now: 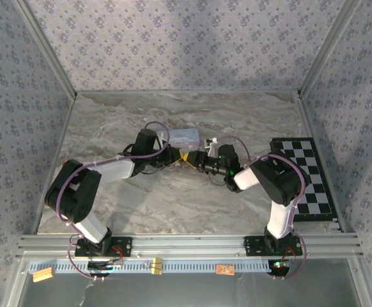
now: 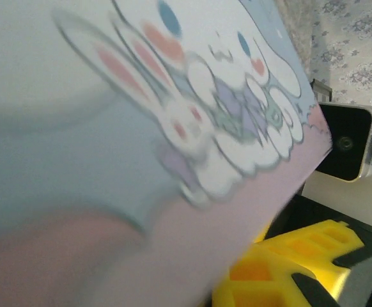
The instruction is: Unlock the padlock with the key
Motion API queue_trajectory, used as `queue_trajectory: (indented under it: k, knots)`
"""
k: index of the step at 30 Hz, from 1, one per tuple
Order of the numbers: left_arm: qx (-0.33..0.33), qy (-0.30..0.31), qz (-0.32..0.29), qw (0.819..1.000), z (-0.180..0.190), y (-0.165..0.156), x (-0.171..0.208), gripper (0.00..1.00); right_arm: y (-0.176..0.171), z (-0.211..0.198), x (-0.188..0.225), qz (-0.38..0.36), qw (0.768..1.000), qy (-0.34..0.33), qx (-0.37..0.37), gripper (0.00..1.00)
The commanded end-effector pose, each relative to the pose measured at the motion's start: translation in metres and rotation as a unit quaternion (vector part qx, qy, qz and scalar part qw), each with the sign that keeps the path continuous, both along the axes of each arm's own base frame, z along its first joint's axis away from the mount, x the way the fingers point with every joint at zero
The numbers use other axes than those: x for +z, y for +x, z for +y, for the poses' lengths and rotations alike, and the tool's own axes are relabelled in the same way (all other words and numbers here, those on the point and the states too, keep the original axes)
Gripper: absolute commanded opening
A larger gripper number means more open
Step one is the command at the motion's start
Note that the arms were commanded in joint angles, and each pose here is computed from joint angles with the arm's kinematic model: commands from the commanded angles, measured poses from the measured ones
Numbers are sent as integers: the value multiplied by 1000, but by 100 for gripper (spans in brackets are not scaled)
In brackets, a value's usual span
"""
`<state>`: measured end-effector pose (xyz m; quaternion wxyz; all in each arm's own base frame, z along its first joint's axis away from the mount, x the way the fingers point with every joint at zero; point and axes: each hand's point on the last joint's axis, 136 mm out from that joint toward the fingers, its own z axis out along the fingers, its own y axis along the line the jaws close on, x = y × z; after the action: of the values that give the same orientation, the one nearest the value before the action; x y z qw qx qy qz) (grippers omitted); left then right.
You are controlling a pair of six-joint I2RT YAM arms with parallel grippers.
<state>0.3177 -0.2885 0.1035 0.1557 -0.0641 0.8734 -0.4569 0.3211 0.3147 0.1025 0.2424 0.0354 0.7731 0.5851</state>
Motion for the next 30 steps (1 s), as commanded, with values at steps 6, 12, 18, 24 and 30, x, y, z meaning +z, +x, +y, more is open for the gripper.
queue_trajectory:
  k: [6,12,18,24,30]
  knots:
    - [16,-30,14,999,7,-5,18,0,0,-10,27,-93,995,-42,-11,40]
    - [33,-24,32,999,15,-3,14,0,-26,-16,35,-210,964,-161,26,38]
    - [45,-20,51,997,18,-2,12,0,-62,-6,34,-417,839,-342,71,41]
    - [44,-32,64,996,17,-4,15,0,-68,-3,30,-480,806,-339,71,44]
    - [40,-27,65,997,22,-11,23,0,-84,8,11,-543,751,-359,112,46]
